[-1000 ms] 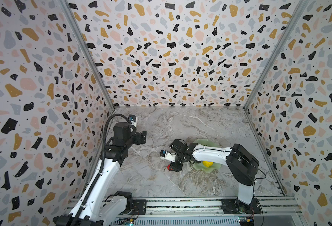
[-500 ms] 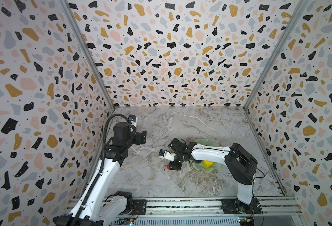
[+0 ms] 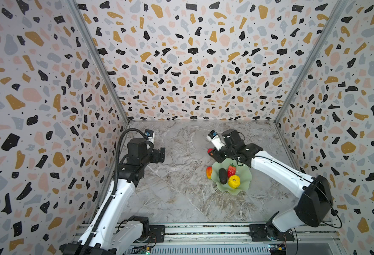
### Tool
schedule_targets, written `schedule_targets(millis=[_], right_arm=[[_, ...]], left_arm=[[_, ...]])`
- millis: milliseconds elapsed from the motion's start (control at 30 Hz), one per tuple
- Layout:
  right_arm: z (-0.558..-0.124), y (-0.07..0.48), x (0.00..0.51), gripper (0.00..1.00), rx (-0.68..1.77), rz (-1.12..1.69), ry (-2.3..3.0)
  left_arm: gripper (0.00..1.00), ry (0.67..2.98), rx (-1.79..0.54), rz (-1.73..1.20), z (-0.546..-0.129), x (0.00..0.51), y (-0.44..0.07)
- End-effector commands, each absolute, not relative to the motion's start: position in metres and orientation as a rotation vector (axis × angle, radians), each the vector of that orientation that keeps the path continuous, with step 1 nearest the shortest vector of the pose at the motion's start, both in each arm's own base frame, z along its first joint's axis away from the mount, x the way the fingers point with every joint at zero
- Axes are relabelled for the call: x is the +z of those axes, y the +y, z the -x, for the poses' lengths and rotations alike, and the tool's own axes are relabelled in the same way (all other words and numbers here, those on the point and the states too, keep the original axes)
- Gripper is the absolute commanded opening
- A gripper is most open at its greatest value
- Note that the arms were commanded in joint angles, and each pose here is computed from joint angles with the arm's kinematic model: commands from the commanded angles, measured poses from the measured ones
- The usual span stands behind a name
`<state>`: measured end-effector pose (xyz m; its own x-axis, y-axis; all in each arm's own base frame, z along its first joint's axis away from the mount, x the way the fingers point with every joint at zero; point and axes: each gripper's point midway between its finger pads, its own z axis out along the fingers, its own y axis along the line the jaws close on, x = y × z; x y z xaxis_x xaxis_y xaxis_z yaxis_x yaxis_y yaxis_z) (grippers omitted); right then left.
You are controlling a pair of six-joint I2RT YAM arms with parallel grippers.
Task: Place and organize the fake fruits in the fruit bowl
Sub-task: 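Lift the mango over the green bowl and release it inside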
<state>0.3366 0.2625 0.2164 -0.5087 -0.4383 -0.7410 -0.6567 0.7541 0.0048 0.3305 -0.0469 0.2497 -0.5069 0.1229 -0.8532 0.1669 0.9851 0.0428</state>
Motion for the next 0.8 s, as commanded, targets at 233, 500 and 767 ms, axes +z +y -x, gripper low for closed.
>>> schedule_targets(millis=[233,500,767], right_arm=[[-0.31,0.118,0.164,0.0,0.05,0.173,2.505],[-0.303,0.113,0.11,0.0,0.084,0.096,2.575],[-0.305,0.116,0.091,0.23,0.086,0.097,2.598]], left_arm=[[1.0,2.074,-0.07,-0.209,-0.332,0.258,-0.048],[1.0,2.063,-0.07,-0.209,-0.33,0.261,-0.048],[1.0,2.064,-0.057,-0.202,-0.33,0.261,-0.046]])
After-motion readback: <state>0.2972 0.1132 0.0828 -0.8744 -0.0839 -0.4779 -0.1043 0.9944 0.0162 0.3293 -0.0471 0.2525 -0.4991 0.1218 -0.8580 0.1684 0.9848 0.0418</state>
